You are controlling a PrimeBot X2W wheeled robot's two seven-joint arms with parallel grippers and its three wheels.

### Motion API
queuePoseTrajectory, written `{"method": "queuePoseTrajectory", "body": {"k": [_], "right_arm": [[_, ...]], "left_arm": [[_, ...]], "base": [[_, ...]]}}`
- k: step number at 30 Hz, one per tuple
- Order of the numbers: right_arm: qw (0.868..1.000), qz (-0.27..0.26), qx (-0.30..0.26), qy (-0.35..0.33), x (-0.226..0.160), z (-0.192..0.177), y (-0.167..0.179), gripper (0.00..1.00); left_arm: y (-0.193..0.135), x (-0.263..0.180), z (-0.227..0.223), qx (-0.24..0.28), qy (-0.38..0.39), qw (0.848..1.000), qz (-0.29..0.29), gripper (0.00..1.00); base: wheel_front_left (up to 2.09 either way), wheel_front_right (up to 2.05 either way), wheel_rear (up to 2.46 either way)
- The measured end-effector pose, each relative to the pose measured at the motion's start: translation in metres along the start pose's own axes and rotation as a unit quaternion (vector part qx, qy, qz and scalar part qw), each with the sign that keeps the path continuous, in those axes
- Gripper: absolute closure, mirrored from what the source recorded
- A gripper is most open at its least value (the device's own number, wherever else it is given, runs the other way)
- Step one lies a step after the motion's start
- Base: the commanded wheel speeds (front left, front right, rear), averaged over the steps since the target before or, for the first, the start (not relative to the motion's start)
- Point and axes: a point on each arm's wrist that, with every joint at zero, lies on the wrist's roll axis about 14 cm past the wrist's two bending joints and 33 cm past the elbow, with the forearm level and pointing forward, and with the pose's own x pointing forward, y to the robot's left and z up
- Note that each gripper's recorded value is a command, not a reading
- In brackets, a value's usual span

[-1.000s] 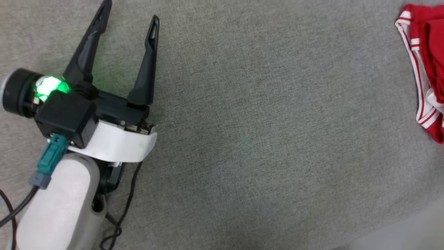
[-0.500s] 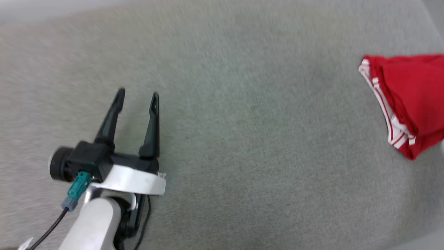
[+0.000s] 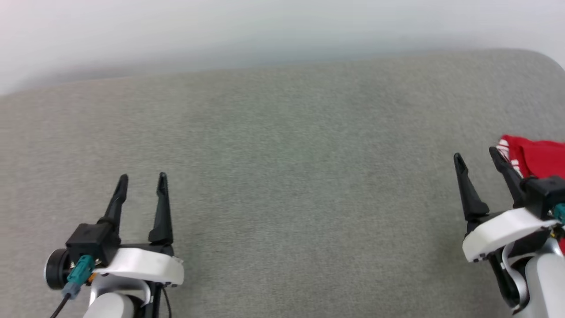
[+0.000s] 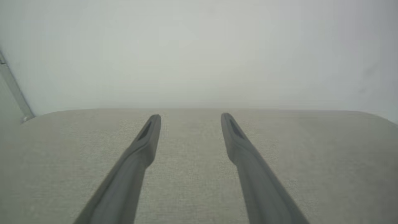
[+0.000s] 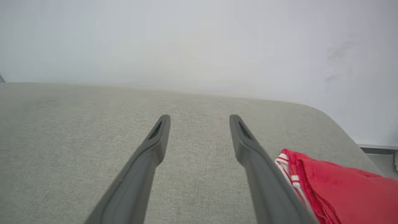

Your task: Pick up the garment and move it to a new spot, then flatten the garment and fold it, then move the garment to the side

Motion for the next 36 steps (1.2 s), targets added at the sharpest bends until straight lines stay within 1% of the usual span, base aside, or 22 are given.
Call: {"method": "queuePoseTrajectory", "body": {"k": [3, 6, 7, 8, 17, 23, 36], "right_arm": [[1.0, 0.016, 0.011, -0.02, -0.004, 0.011, 0.017, 0.0], [0.999, 0.022, 0.018, -0.032, -0.015, 0.019, 0.027, 0.0], [0.999, 0.022, 0.022, -0.037, -0.024, 0.022, 0.029, 0.0], [0.999, 0.022, 0.022, -0.037, -0.024, 0.022, 0.029, 0.0], [0.998, 0.022, 0.033, -0.04, -0.068, 0.03, 0.041, 0.0], [0.998, 0.023, 0.037, -0.046, -0.077, 0.036, 0.044, 0.0], [0.998, 0.029, 0.039, -0.041, -0.078, 0.036, 0.049, 0.0]], "left_arm": [[0.021, -0.015, 0.009, 0.007, -0.007, 1.0, 0.028, 0.0], [0.03, -0.031, 0.013, 0.009, -0.007, 0.999, 0.04, 0.0], [0.032, -0.042, 0.014, 0.012, -0.006, 0.999, 0.043, 0.0], [0.032, -0.042, 0.014, 0.012, -0.006, 0.999, 0.043, 0.0], [0.023, -0.076, 0.016, 0.01, -0.006, 0.999, 0.036, 0.0], [0.022, -0.082, 0.015, 0.008, -0.004, 0.999, 0.035, 0.0], [0.024, -0.08, 0.013, 0.008, -0.001, 0.999, 0.035, 0.0]], "base": [[0.0, 0.0, 0.0], [0.0, 0.0, 0.0], [0.0, 0.0, 0.0], [0.0, 0.0, 0.0], [0.0, 0.0, 0.0], [0.0, 0.0, 0.0], [0.0, 0.0, 0.0]]}}
